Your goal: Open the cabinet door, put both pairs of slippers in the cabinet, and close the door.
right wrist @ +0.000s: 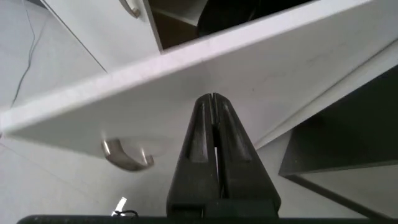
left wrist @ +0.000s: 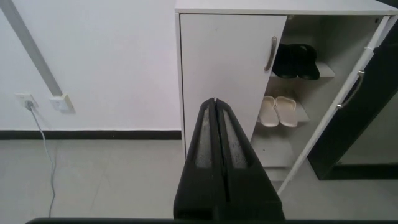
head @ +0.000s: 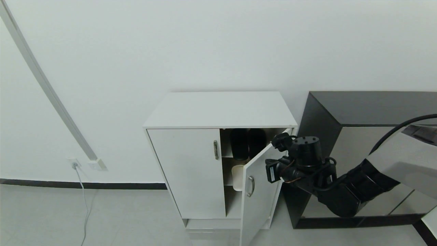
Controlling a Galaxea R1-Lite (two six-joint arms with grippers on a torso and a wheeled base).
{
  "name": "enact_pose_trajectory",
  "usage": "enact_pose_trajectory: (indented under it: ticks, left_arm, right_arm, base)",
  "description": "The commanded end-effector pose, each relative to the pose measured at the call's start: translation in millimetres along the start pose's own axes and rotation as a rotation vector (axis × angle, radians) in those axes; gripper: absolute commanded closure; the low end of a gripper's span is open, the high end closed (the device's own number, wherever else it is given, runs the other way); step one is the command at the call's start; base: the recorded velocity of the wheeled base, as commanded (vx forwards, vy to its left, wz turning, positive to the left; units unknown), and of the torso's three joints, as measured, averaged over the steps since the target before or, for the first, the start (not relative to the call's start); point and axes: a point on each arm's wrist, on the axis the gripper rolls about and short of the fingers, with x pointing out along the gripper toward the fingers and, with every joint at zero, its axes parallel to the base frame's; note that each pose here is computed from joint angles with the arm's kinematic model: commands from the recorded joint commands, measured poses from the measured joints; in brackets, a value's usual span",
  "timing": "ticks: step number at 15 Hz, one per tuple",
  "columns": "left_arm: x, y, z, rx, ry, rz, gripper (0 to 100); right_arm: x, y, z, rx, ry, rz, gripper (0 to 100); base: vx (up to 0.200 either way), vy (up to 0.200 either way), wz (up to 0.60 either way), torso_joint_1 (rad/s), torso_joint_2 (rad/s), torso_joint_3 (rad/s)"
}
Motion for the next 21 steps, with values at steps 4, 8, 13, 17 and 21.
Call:
enact_pose_trajectory:
  ticks: [4, 8, 13, 17, 21]
  left_arm:
    - [0.1, 0.0, 0.0, 0.0, 0.001, 0.002, 100]
    - [0.1, 0.0, 0.0, 0.003, 0.001, 0.002, 100]
    - [0.1, 0.0, 0.0, 0.001, 0.001, 0.002, 100]
    - [0.1, 0.0, 0.0, 0.0, 0.001, 0.002, 100]
    - [0.1, 0.0, 0.0, 0.0, 0.001, 0.002, 100]
  right_arm:
    - [24.0, 8.5, 3.1, -0.003, -0.045, 0.013, 100]
    - [40.1, 16.7, -6.0, -0.007, -0.039, 0.026, 100]
    - [56.5, 19.1, -1.4, 0.001, -0.079, 0.029, 100]
    - [71.5, 17.5, -1.4, 0.004, -0.1, 0.02, 100]
    - [82.3, 15.0, -4.9, 0.008, -0.108, 0.01, 100]
  base:
    - [0.0, 0.0, 0.0, 0.0, 0.0, 0.0]
    - [0.0, 0.0, 0.0, 0.0, 0.0, 0.0]
    - [0.0, 0.0, 0.0, 0.0, 0.0, 0.0]
    - [0.0, 0.0, 0.0, 0.0, 0.0, 0.0]
    - [0.0, 0.0, 0.0, 0.0, 0.0, 0.0]
